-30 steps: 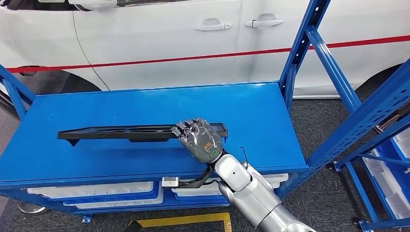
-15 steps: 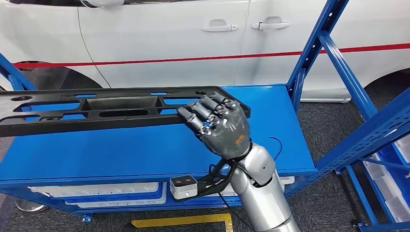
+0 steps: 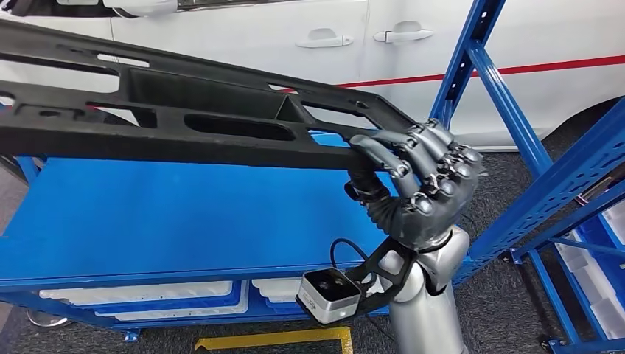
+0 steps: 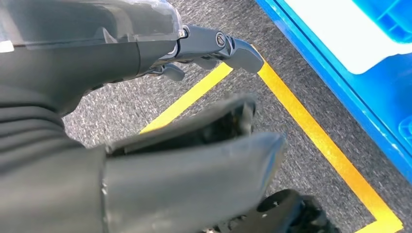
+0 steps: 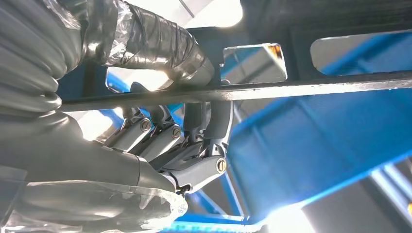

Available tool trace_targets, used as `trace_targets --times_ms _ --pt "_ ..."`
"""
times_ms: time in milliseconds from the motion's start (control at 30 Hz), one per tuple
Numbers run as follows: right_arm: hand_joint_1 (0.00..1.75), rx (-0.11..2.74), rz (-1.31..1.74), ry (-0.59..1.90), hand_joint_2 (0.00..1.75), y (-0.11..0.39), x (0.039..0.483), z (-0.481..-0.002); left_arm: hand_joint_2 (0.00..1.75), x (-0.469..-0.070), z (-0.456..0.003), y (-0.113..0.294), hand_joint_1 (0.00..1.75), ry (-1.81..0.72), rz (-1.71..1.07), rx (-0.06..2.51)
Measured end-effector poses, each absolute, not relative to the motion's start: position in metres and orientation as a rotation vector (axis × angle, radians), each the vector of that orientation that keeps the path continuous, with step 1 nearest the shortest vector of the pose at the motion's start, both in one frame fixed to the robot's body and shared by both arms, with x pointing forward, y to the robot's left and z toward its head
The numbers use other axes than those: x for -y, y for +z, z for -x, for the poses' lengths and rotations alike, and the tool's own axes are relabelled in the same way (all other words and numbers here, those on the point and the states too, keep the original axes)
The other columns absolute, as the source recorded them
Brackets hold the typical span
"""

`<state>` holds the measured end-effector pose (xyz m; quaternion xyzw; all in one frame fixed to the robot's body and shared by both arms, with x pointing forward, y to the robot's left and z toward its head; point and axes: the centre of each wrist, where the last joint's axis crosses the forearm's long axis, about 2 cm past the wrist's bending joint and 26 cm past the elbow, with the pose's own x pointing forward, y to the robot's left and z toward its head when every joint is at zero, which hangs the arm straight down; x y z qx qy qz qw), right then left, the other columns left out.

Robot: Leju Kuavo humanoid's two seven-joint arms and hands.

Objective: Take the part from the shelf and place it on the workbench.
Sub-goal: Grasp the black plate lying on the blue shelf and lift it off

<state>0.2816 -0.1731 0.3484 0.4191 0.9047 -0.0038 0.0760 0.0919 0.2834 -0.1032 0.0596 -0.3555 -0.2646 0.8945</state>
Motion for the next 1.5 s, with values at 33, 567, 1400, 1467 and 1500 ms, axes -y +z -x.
trace_targets --times_ms 33,567,1400,1467,1500 --pt "1.75 -2.710 -1.251 0.013 1.75 0.350 0.174 -0.279 1.75 -0.283 -0.091 -0.103 0.00 -0.549 -0.124 0.737" --pt "1.75 -2.711 -1.210 0.141 1.75 0.358 0.183 -0.269 1.75 -0.284 -0.089 -0.104 0.00 -0.580 -0.143 0.739" --pt "1.75 -2.380 -1.410 -0.199 1.75 0.373 0.180 -0.269 1.75 -0.283 -0.086 -0.104 0.00 -0.565 -0.132 0.749" --pt "1.75 -2.372 -1.409 -0.208 1.75 0.373 0.181 -0.270 1.75 -0.283 -0.086 -0.104 0.00 -0.564 -0.131 0.749" --pt "1.75 -2.369 -1.409 -0.214 1.75 0.373 0.182 -0.270 1.75 -0.283 -0.085 -0.104 0.00 -0.563 -0.130 0.749"
